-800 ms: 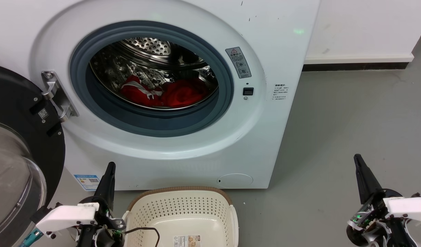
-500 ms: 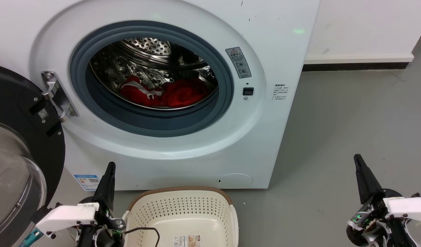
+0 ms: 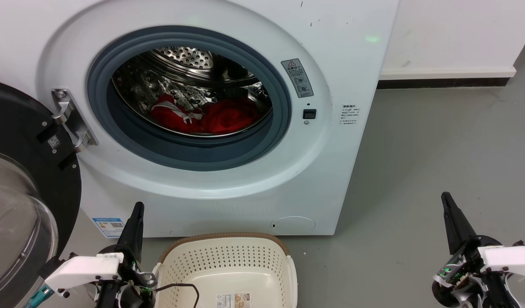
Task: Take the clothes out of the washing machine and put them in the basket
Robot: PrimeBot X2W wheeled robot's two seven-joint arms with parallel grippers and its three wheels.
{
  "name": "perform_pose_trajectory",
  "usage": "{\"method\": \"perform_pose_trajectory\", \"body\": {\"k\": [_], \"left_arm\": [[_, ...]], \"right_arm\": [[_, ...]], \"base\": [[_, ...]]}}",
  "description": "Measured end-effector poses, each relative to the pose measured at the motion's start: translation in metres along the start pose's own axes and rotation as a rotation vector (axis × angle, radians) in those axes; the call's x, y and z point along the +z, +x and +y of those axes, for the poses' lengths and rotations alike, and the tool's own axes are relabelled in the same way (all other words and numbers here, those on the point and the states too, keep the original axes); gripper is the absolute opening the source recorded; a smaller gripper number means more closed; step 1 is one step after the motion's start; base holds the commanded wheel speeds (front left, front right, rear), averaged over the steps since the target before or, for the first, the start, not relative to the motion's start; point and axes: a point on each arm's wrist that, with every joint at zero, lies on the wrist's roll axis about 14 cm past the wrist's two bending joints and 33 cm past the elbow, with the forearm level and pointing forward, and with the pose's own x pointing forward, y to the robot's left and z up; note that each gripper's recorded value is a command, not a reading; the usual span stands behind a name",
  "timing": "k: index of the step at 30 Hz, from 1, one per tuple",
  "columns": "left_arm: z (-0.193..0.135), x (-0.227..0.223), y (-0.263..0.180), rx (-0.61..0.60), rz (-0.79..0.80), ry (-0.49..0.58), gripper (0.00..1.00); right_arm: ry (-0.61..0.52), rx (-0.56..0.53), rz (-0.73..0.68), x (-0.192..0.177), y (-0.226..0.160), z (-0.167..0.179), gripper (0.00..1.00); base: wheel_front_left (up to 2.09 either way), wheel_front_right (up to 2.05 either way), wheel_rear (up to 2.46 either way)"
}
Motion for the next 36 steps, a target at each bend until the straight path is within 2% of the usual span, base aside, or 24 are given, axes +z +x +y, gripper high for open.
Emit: {"method": "perform_pose_trajectory", "body": {"k": [2, 3, 4, 5, 6, 16, 22, 36], "left_arm": [[0.0, 0.0, 0.0, 0.0, 0.0, 0.0, 0.0], [0.0, 0.0, 0.0, 0.0, 0.0, 0.0, 1.0], [0.002, 0.0, 0.0, 0.005, 0.0, -0.001, 1.0], [0.006, 0.0, -0.002, 0.017, 0.0, -0.002, 0.0], [0.011, -0.001, -0.004, 0.032, 0.0, -0.003, 1.0], [0.008, -0.009, -0.005, 0.025, -0.003, 0.018, 1.0], [0.001, -0.011, -0.003, 0.002, -0.007, 0.089, 1.0], [-0.025, -0.013, -0.001, -0.066, -0.028, 0.359, 1.0]], "right_arm": [[0.0, 0.0, 0.0, 0.0, 0.0, 0.0, 0.0], [0.0, 0.0, 0.0, 0.0, 0.0, 0.0, 1.0], [0.001, -0.005, 0.0, 0.0, -0.001, -0.002, 1.0], [0.002, -0.017, -0.001, 0.0, -0.002, -0.006, 0.0], [0.002, -0.03, -0.002, 0.0, -0.004, -0.01, 1.0], [-0.04, -0.016, -0.011, -0.005, -0.005, -0.006, 1.0], [-0.102, -0.011, -0.017, -0.007, -0.007, -0.004, 1.0], [-0.435, 0.048, -0.026, -0.01, -0.007, 0.016, 1.0]], "base": [[0.0, 0.0, 0.0], [0.0, 0.0, 0.0], [0.0, 0.0, 0.0], [0.0, 0.0, 0.0], [0.0, 0.0, 0.0], [0.0, 0.0, 0.0], [0.0, 0.0, 0.0], [0.0, 0.0, 0.0]]}}
